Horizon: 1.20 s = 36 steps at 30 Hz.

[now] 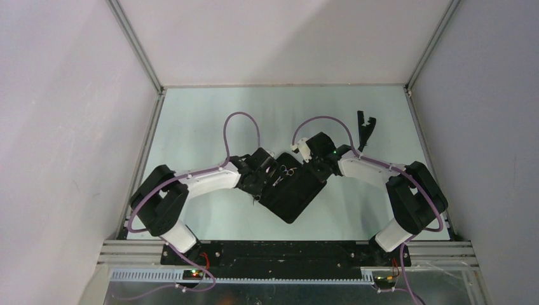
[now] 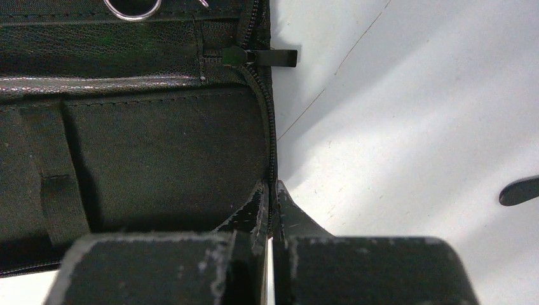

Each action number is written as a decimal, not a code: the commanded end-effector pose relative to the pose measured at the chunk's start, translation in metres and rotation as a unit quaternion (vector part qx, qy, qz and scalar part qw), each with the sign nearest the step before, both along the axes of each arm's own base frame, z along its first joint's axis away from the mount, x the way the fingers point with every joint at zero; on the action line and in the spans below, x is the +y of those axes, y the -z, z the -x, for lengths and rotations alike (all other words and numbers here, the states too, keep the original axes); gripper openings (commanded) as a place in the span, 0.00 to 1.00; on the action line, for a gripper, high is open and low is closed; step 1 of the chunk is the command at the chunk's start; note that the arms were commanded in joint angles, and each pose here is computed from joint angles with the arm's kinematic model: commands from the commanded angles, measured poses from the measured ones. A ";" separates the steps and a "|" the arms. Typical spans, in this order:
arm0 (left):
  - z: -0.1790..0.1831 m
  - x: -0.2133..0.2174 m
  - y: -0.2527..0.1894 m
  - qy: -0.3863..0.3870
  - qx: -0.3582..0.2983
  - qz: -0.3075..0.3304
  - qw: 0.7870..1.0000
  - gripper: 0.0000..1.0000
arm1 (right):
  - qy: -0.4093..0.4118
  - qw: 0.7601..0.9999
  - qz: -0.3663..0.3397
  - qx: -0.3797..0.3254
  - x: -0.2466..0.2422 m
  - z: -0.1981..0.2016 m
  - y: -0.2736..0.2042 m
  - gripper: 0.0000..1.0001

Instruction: Sort the hair-cutting tools

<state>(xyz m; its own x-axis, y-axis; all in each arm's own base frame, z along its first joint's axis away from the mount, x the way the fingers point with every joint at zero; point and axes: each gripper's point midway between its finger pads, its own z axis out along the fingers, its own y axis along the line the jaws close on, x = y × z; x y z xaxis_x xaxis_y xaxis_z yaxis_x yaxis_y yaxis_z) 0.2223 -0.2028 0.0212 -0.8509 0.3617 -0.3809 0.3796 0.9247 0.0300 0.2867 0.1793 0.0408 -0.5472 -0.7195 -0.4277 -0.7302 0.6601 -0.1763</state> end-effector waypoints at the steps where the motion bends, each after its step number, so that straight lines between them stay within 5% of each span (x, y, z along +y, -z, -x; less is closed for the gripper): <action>1: -0.018 -0.004 -0.009 -0.016 -0.019 0.004 1.000 0.18 | -0.001 0.999 -0.022 -0.027 0.009 -0.009 -0.017 0.00; 10: -0.028 -0.011 -0.014 -0.002 -0.019 0.009 1.000 0.01 | -0.004 0.999 -0.023 -0.029 0.010 -0.009 -0.017 0.00; 28: -0.055 -0.038 -0.018 0.020 -0.028 0.016 0.999 0.00 | -0.022 0.999 -0.029 -0.028 0.020 -0.005 -0.019 0.00; 33: -0.054 -0.033 -0.013 0.012 -0.025 0.005 1.000 0.04 | -0.023 0.999 -0.030 -0.027 0.020 -0.004 -0.019 0.00; 36: -0.052 -0.029 -0.016 0.005 -0.031 0.004 1.000 0.24 | -0.019 0.999 -0.038 -0.027 0.021 -0.004 -0.021 0.00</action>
<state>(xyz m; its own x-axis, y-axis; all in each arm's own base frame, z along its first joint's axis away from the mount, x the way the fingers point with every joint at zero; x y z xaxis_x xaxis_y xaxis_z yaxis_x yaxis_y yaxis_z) 0.2637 -0.2254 0.0240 -0.8387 0.3914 -0.3788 0.4015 0.9142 0.0557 0.2840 0.1830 0.0410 -0.5357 -0.7291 -0.4260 -0.7398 0.6485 -0.1795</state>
